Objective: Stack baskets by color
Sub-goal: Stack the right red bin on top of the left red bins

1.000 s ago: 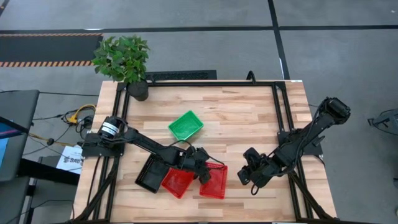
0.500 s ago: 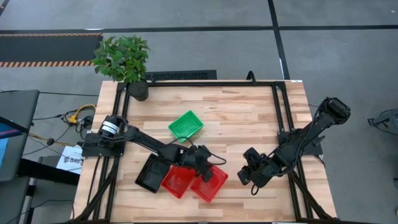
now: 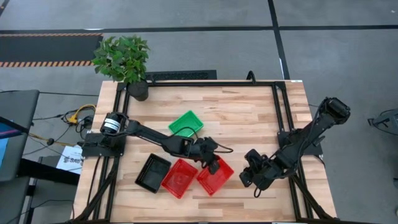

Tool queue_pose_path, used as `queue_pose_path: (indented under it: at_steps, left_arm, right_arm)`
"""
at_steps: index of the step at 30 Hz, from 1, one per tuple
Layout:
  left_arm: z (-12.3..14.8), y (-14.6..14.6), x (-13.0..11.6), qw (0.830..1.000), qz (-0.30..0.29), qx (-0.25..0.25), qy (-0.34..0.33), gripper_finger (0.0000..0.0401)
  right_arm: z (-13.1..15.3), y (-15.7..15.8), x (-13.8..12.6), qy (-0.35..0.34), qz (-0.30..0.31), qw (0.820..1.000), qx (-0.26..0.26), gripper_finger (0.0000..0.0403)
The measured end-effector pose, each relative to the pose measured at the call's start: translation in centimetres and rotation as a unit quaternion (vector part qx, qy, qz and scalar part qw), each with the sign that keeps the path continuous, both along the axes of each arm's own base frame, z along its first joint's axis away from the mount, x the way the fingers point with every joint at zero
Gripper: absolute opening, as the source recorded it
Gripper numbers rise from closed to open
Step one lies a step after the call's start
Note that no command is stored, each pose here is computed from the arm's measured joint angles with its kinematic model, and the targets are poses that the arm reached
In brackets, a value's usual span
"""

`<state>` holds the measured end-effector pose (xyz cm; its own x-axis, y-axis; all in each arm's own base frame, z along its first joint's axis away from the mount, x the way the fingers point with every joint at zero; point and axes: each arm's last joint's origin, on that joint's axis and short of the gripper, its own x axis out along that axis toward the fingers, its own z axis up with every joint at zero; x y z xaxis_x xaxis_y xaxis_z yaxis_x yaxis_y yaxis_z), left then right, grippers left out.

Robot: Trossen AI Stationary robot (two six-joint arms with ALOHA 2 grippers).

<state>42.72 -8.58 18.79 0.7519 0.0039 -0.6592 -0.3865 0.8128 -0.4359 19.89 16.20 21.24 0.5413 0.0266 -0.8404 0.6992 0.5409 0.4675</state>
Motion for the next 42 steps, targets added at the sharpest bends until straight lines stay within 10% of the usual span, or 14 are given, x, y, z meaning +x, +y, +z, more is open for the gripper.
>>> queue_pose_path:
  at_steps: [22, 42]
  left_arm:
    - [16.5, 0.6, -1.3, 0.993, -0.023, 0.052, 0.104, 0.0000]
    - [17.3, -5.4, -8.2, 0.959, 0.003, 0.119, 0.259, 0.0000]
  right_arm:
    - [-0.2, 1.0, -1.4, 0.019, 0.005, 1.000, 0.000, 0.0170]
    - [-0.2, 0.8, -1.2, 0.019, 0.007, 1.000, -0.004, 0.0170]
